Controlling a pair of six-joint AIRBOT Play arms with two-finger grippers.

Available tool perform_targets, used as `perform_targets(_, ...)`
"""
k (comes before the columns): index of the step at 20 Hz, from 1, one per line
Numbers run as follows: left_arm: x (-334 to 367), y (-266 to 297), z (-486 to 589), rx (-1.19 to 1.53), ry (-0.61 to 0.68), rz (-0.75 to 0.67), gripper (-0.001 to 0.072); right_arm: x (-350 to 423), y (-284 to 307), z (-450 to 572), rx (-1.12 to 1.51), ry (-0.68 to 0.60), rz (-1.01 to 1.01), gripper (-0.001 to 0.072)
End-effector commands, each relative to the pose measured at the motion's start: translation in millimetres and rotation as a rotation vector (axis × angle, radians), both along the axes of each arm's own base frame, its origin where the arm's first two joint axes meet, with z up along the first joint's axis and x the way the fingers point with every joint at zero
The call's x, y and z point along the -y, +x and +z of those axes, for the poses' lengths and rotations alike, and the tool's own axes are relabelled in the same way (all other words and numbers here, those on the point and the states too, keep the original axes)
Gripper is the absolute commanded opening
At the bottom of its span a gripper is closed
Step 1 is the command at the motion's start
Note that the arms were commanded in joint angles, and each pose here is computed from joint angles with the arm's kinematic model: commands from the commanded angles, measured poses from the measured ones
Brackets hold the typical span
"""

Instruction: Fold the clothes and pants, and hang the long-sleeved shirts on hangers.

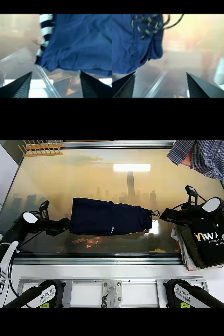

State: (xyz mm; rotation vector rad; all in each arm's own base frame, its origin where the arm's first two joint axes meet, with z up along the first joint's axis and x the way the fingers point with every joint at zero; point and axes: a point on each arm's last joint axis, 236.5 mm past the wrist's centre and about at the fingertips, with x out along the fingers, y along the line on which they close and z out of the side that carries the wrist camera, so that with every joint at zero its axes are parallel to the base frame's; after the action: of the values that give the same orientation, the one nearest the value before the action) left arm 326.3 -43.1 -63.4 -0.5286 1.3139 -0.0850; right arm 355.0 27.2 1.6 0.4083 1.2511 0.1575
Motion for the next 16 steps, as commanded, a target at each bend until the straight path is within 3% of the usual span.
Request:
perform_targets(1,-14,-2,33,0.095,0.031,0.022,0.0612,-17,6,-27,-0.063,0.171,0.028,0.0720)
perform_targets(4,1,-3,63,0.173,0.030,0.008,0.0586,-22,17,-61,-0.104,0.252,0.010,0.0720)
perform_targets(5,9,-4,71,0.196,0.030,-0.014,0.0288,-23,19,-73,-0.118,0.263,0.009,0.0720)
perform_targets(6,18,-5,76,0.217,0.030,-0.040,0.0062,-25,21,-83,-0.128,0.279,0.011,0.0720)
perform_targets(7,27,-7,81,0.232,0.028,-0.069,0.0005,-30,23,-91,-0.134,0.310,0.013,0.0720)
perform_targets(12,63,-14,86,0.252,0.007,-0.149,0.0004,-62,44,-95,-0.083,0.497,0.004,0.0720)
perform_targets(16,77,-10,90,0.281,-0.004,-0.157,0.0005,-81,49,-97,-0.074,0.515,0.008,0.0718)
